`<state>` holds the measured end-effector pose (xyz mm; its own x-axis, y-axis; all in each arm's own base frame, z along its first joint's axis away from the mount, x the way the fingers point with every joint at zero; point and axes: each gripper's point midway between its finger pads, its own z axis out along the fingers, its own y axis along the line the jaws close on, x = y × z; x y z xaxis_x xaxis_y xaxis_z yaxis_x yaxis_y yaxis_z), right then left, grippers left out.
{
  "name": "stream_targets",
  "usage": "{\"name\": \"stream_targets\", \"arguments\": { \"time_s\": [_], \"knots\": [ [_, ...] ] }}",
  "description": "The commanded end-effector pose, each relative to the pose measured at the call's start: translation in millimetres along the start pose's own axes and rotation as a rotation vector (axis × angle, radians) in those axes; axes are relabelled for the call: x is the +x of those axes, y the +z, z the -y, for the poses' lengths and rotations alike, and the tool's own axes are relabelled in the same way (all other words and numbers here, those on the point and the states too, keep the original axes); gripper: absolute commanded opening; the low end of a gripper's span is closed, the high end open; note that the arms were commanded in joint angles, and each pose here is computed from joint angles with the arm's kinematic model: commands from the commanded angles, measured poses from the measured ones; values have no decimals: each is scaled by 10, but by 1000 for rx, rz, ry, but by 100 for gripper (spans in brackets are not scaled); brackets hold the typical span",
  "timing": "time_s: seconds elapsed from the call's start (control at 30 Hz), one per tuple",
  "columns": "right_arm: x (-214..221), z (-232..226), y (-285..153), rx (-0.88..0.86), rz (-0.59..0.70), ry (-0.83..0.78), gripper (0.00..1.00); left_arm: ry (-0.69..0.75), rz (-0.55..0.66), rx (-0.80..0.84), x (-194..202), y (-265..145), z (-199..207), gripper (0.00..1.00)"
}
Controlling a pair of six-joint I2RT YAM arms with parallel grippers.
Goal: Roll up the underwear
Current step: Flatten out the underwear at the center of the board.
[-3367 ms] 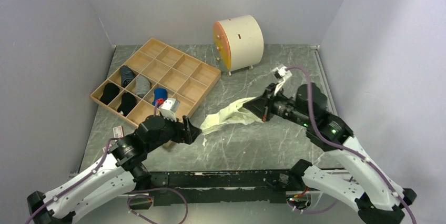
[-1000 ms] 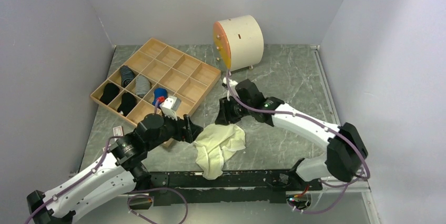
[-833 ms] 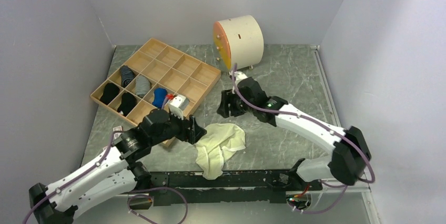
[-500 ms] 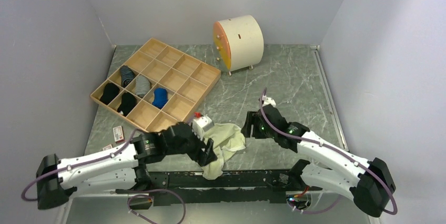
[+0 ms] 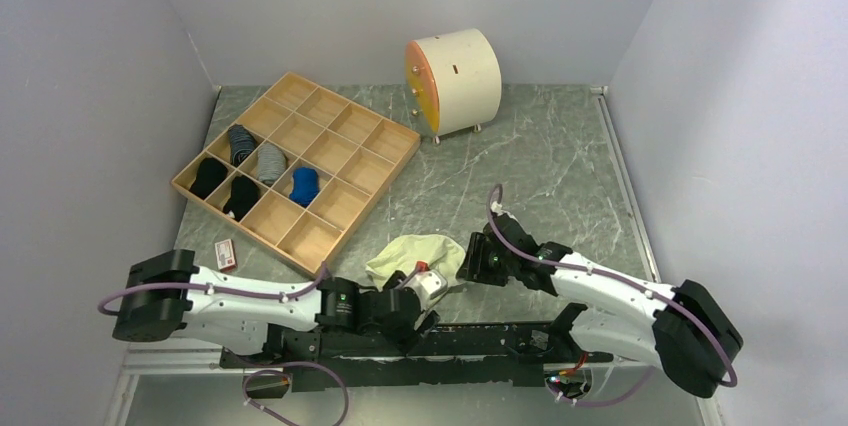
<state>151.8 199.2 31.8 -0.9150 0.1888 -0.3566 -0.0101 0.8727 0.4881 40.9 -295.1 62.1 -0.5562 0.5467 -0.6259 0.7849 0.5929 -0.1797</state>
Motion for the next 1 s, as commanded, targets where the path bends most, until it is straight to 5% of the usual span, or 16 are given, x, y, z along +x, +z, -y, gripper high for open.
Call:
{"name": "stream_targets", "arguments": {
  "time_s": [0.0, 0.2, 0.5, 0.63, 0.9, 0.97],
  "knots": [
    [-153, -273, 27, -83, 26, 0, 47, 0, 60, -29, -188, 46, 125, 82],
    [-201, -305, 21, -94, 48, -5, 26, 61, -9, -84, 1, 141, 120, 76],
    [-190, -353, 26, -122, 40, -9, 27, 173, -88, -240, 200, 308, -14, 69],
    [-168, -399, 61, -144, 22, -19, 25, 215, -130, -337, 285, 327, -160, 50],
    [-217, -498, 93, -159, 8, -54, 0, 192, -55, -320, 112, 243, -119, 6],
    [-241, -528, 70, -166, 15, -61, 0, 191, -50, -334, 98, 226, -146, 5]
  ]
}}
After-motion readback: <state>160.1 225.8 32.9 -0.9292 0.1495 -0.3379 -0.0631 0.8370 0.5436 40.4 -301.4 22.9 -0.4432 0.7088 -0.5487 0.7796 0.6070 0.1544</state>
